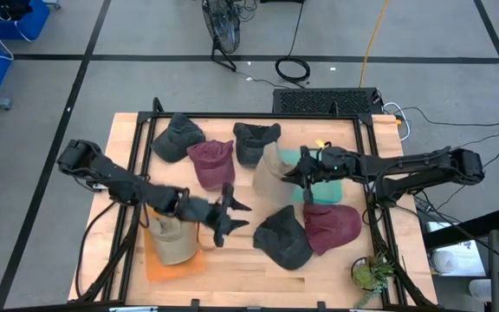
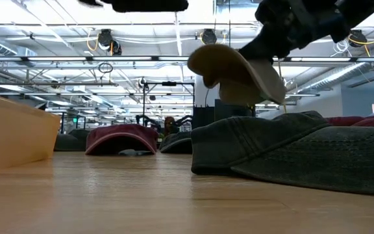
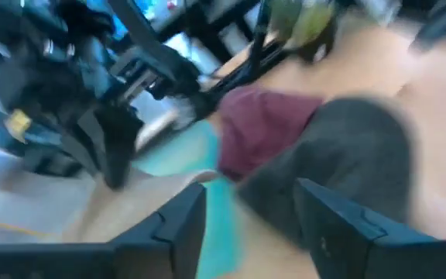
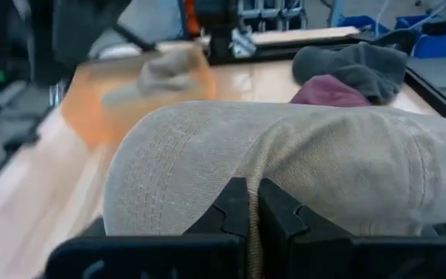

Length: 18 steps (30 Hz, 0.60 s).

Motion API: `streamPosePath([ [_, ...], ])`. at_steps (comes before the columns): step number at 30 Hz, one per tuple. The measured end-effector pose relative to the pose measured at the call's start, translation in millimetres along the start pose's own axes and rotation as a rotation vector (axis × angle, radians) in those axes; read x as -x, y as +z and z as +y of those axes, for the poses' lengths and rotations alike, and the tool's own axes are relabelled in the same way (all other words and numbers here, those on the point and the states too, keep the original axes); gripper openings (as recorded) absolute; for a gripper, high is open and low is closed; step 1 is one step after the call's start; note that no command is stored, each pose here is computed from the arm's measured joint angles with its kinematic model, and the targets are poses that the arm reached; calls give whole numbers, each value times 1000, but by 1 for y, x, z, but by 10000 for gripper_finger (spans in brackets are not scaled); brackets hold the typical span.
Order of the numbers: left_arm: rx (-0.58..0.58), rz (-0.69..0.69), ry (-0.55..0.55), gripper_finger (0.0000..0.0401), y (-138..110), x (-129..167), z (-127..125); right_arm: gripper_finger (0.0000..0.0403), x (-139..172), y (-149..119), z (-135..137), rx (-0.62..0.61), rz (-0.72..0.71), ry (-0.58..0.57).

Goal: Pick & Place hat
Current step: Put the brown cap into the orange bin

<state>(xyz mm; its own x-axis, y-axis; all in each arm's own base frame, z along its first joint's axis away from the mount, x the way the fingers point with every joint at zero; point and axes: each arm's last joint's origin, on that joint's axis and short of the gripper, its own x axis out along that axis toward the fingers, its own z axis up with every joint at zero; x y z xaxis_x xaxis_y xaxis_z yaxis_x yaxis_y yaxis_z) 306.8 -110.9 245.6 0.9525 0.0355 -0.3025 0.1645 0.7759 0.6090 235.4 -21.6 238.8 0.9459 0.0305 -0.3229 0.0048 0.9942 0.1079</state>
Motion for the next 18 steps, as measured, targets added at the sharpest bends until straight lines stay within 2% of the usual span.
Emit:
streamPosePath([
  [4, -204, 95, 157, 247, 0, -7, -14, 2, 0, 3, -2, -80, -25, 44],
  [9, -304, 120, 321, 276, -1, -23, -20, 2, 0, 3, 0, -135, -21, 72],
  [14, -344, 88, 366, 261, -9, -40, -23, 2, 0, 3, 1, -160, -19, 78],
  [18, -363, 151, 378, 229, -20, -56, -24, 2, 0, 3, 1, -163, -19, 78],
])
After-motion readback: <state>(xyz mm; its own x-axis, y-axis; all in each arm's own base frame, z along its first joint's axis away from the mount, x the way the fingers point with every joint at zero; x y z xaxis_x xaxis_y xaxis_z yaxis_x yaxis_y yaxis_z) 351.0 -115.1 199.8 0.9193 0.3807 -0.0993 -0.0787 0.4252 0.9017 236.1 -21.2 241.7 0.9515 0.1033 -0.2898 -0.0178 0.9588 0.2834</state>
